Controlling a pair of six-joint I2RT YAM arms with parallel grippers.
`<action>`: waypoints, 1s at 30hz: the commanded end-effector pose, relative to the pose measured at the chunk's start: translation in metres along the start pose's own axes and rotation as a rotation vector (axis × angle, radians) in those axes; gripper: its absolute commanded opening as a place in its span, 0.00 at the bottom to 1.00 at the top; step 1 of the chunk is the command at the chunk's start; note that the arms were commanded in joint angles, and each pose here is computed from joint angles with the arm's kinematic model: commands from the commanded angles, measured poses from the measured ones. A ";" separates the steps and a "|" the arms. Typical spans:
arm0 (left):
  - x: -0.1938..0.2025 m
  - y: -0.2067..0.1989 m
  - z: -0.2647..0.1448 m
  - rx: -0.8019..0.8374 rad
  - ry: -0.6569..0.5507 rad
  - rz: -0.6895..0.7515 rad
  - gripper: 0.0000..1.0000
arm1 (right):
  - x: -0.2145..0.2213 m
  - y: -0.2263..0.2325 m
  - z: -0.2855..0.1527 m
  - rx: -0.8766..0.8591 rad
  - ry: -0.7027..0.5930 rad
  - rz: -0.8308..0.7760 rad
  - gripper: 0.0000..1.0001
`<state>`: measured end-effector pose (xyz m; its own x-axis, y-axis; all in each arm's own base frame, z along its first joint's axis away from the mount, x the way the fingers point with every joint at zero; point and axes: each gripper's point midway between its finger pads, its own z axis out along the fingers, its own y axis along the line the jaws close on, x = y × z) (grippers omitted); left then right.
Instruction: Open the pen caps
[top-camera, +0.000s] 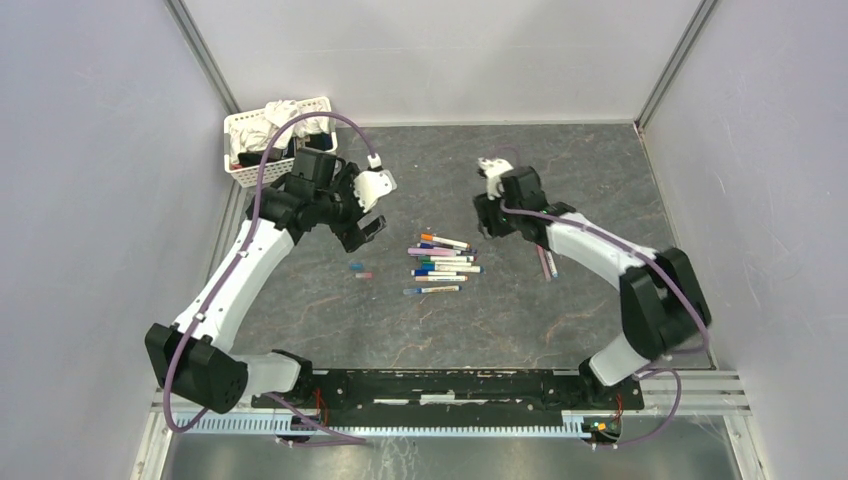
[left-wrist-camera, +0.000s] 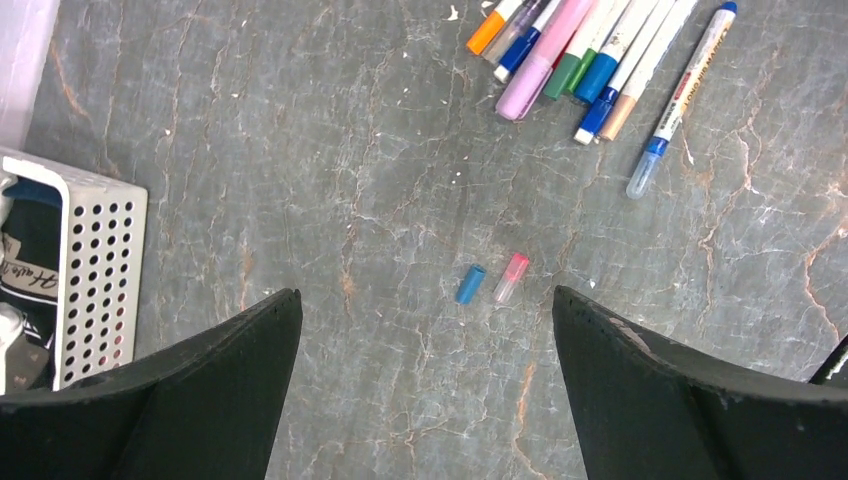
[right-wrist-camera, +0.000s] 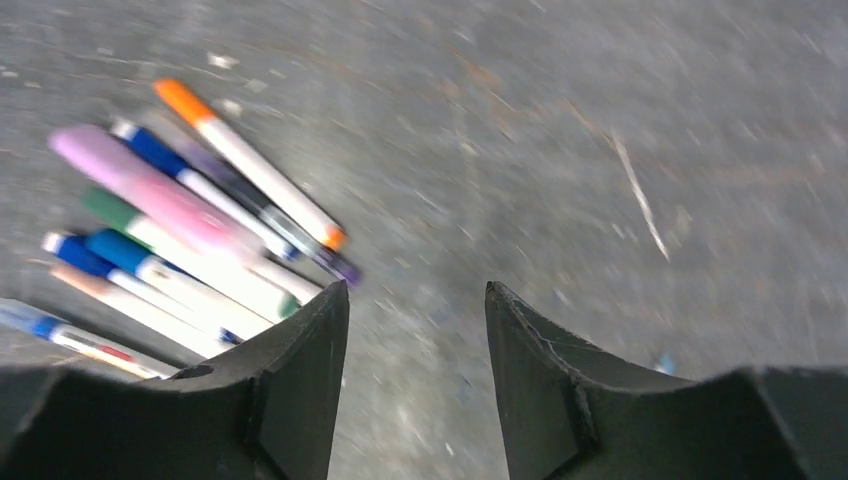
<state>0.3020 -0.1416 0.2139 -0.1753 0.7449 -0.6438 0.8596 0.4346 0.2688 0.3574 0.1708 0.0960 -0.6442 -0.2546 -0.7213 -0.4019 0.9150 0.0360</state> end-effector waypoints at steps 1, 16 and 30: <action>-0.009 0.013 -0.014 -0.065 -0.018 -0.099 1.00 | -0.022 0.060 0.028 -0.204 0.006 -0.195 0.56; 0.005 -0.001 -0.012 -0.006 0.031 -0.153 1.00 | -0.008 0.106 0.082 -0.344 0.116 -0.267 0.41; 0.004 -0.001 -0.010 0.009 0.035 -0.160 1.00 | 0.020 0.070 0.093 -0.171 0.187 -0.299 0.34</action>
<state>0.2923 -0.1292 0.2041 -0.3232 0.7158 -0.6190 0.8324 0.5262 0.1738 0.3675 0.2744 0.0223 -0.5886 -0.5514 -0.5912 -0.7145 0.6970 0.0612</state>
